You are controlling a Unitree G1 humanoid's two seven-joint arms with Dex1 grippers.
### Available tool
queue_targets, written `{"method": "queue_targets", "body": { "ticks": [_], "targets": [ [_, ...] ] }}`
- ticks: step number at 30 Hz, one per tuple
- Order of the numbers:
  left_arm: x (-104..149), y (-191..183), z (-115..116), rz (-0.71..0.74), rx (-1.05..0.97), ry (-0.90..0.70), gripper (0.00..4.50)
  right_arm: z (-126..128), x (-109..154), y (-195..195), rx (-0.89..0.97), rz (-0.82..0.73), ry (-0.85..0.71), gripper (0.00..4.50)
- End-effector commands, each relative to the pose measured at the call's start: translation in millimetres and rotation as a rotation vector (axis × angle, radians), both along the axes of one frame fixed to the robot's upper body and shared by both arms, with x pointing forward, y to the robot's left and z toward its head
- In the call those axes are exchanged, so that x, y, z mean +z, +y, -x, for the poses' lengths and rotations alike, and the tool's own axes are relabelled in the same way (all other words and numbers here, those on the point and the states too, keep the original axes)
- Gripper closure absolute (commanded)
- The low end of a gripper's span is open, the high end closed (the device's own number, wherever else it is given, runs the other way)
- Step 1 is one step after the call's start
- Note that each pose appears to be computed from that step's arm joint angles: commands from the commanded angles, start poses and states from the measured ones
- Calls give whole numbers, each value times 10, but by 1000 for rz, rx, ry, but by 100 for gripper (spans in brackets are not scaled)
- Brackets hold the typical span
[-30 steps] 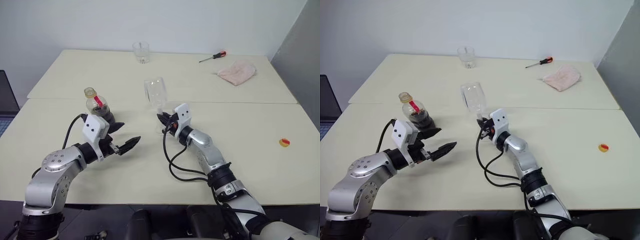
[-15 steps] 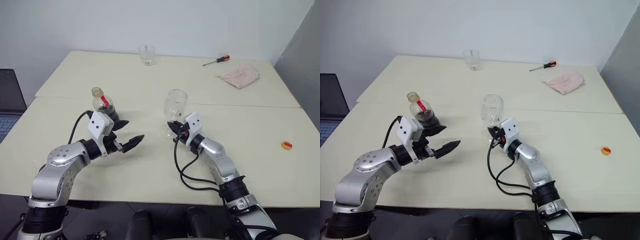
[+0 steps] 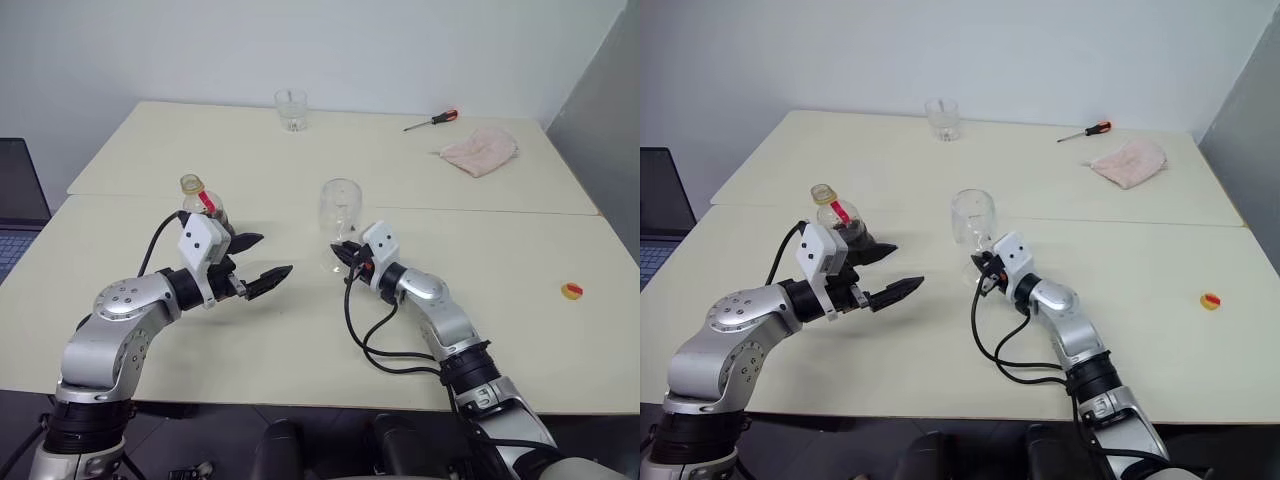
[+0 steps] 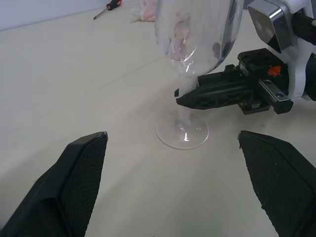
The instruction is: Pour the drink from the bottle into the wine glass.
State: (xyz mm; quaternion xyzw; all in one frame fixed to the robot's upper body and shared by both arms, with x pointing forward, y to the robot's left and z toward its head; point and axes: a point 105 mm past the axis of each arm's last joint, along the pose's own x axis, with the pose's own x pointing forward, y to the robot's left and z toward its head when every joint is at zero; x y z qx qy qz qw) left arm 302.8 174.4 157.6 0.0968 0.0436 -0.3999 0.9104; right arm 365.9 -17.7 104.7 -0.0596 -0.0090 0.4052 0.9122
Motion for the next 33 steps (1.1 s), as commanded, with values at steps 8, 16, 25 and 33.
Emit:
{"method": "queue_targets", "body": {
  "ticks": [8, 16, 25, 33],
  "targets": [
    [82, -24, -26, 24, 2, -30, 0, -20, -44, -193, -39, 55, 0, 337],
    [73, -12, -36, 20, 2, -25, 0, 36, 46, -246, -36, 65, -31, 58],
    [148, 244, -47, 144, 223, -82, 0, 327, 341, -855, -5, 122, 7, 2],
    [-146, 355, 208, 211, 541, -97, 0, 632, 1194, -1339, 89, 162, -8, 2]
  ]
}}
